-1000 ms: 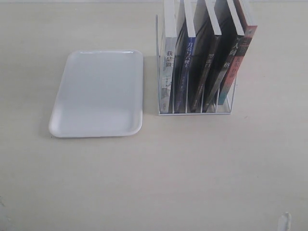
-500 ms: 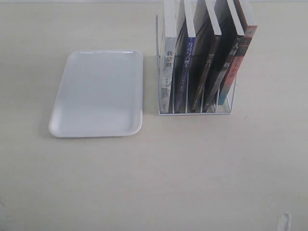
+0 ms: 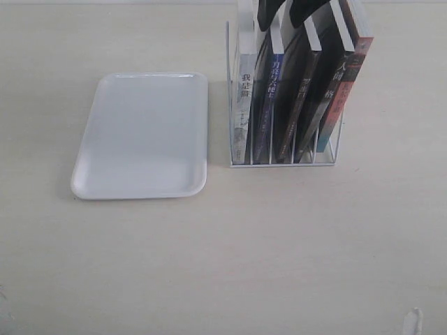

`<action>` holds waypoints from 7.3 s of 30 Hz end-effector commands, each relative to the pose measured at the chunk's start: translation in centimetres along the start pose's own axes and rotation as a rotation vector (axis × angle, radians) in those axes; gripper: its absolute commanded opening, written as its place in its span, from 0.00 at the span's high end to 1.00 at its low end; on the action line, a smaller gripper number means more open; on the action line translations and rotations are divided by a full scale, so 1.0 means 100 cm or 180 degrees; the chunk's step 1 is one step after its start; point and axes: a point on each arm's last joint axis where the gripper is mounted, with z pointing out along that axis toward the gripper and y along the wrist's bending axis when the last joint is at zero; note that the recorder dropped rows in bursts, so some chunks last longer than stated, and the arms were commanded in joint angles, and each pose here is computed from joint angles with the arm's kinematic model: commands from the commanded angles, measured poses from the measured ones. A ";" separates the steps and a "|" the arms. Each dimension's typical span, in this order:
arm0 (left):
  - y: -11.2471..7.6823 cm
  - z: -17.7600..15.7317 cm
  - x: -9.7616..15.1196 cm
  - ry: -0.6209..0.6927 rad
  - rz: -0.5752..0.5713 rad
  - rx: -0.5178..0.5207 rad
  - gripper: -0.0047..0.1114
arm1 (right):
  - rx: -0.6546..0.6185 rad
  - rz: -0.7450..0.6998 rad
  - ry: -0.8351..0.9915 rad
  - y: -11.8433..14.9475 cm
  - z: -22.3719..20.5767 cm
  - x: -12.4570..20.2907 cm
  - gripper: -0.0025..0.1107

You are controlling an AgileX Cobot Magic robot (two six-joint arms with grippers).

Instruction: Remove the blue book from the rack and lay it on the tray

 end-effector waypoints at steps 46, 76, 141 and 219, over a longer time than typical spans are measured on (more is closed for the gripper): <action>0.000 0.000 0.000 -0.0037 -0.0011 0.0025 0.91 | -0.0190 -0.0324 -0.1413 0.004 -0.150 -0.006 0.98; 0.000 0.000 0.000 -0.0037 -0.0011 0.0025 0.91 | 0.0440 -0.4114 -0.1843 0.132 -0.130 0.076 0.98; 0.000 0.000 0.000 -0.0037 -0.0011 0.0025 0.91 | 0.0742 -0.4603 -0.2014 0.147 0.096 0.102 0.98; 0.000 0.000 0.000 -0.0037 -0.0011 0.0025 0.91 | 0.0418 -0.0747 -0.4281 -0.099 -0.077 0.267 0.98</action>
